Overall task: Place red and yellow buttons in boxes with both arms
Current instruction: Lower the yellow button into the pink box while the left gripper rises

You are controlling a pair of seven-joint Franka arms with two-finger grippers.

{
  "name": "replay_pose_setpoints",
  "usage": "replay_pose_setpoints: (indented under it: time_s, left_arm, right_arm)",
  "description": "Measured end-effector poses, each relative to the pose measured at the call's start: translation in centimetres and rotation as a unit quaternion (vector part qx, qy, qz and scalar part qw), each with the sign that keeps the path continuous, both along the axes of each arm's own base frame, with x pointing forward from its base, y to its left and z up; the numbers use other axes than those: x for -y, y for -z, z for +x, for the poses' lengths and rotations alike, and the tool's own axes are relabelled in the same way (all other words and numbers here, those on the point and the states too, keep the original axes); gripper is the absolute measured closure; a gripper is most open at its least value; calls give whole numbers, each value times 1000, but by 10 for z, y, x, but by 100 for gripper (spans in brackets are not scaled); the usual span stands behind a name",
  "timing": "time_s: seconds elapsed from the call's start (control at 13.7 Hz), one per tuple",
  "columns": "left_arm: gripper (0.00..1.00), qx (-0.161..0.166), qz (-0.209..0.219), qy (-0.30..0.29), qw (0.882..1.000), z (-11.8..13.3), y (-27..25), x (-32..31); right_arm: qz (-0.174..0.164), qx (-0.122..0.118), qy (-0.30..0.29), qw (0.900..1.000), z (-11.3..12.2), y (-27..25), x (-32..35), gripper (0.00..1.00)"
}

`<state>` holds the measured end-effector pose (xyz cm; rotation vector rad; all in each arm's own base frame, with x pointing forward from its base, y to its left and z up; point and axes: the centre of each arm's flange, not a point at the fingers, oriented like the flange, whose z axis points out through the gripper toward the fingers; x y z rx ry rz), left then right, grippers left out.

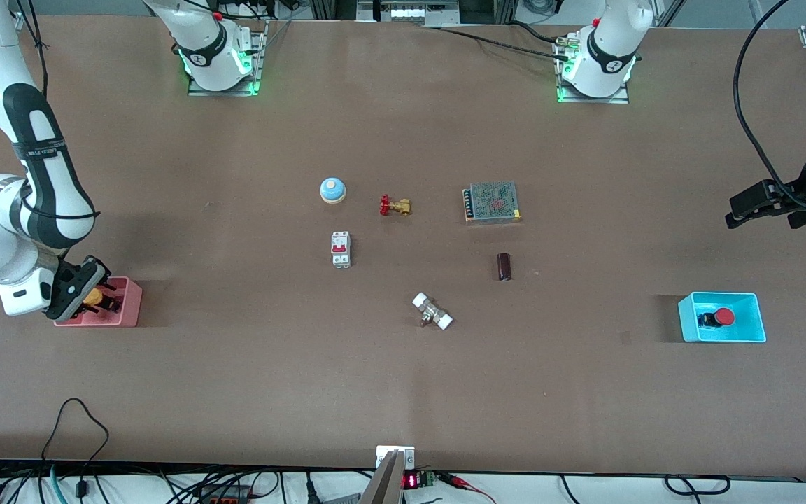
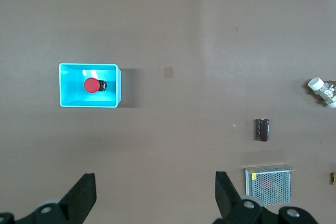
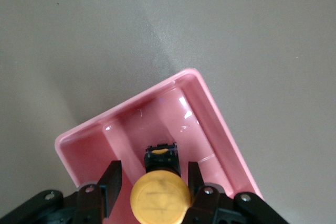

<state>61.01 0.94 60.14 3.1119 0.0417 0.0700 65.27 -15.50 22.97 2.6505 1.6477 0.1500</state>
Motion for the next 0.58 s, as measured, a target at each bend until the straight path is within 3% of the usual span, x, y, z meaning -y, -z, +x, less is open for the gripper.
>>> replay_pose_setpoints:
  time_s: [0.22,0.58]
  left_arm:
    - [0,1,-1,-3,1000,-4,4,-1]
    - [0,6,-1,-15,1000,-5,0,-3]
  right_arm:
    - [0,2,0,1000,1,-1,0,35]
    - [0,14,5,1000,7,-11,3,35]
